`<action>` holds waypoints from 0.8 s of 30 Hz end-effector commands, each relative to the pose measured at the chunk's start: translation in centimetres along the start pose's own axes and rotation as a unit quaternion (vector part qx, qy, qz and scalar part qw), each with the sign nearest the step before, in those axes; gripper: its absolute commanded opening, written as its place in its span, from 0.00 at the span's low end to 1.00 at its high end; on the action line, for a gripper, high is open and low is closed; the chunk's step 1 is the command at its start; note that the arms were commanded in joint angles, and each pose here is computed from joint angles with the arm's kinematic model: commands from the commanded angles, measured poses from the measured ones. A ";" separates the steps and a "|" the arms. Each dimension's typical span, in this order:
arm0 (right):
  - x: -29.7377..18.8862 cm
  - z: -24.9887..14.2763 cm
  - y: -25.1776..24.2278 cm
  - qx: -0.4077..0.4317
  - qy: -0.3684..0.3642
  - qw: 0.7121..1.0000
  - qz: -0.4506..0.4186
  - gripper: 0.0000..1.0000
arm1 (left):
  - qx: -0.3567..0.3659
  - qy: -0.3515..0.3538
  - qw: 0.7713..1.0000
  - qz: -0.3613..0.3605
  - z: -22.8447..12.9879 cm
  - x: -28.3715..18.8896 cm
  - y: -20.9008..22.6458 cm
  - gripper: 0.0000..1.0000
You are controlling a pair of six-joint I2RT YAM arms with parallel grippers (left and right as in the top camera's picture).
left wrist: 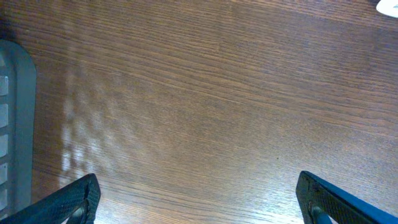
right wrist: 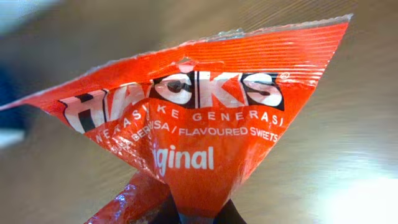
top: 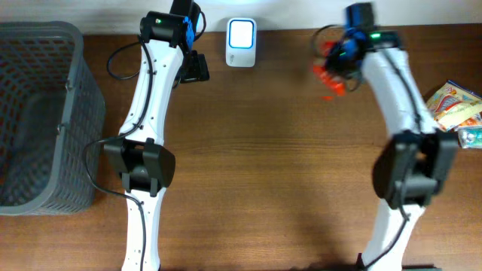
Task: Scan the item barcode
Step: 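Carry the red bag to the right edge and release it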
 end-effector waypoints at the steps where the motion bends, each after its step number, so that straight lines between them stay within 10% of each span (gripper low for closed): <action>1: -6.2 1.9 -9.2 0.065 -0.066 0.982 -0.167 0.04 | 0.007 -0.002 1.000 -0.004 -0.1 -0.3 -0.2 0.99; 8: -5.5 -2.2 -29.8 0.225 0.048 0.929 -0.289 0.05 | 0.007 -0.002 1.000 -0.004 -0.1 -0.3 -0.2 0.99; 10: -4.2 -3.1 -31.5 0.241 0.068 0.938 -0.241 0.19 | 0.007 -0.002 1.000 -0.004 -0.1 -0.3 -0.2 0.99; 14: -2.9 -3.8 -31.9 0.246 0.092 0.937 -0.230 0.43 | 0.007 -0.002 1.000 -0.004 -0.1 -0.3 -0.2 0.99; 20: -5.8 -3.7 -27.1 0.222 0.101 0.970 0.015 0.35 | 0.007 -0.002 1.000 -0.004 -0.1 -0.3 -0.2 0.99; 24: -10.2 -4.0 -19.6 0.082 0.128 0.988 0.026 0.26 | 0.007 -0.002 1.000 -0.004 -0.1 -0.3 -0.2 0.99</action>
Point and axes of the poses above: each gripper's point midway between its finger pads, its own x axis out along the fingers, its own y axis along the line the jaws close on, z = x × y, the point moved 10 cm from there along -x, back along the fingers, and after that the axes turned 10 degrees about -x, right-handed, at the moved point
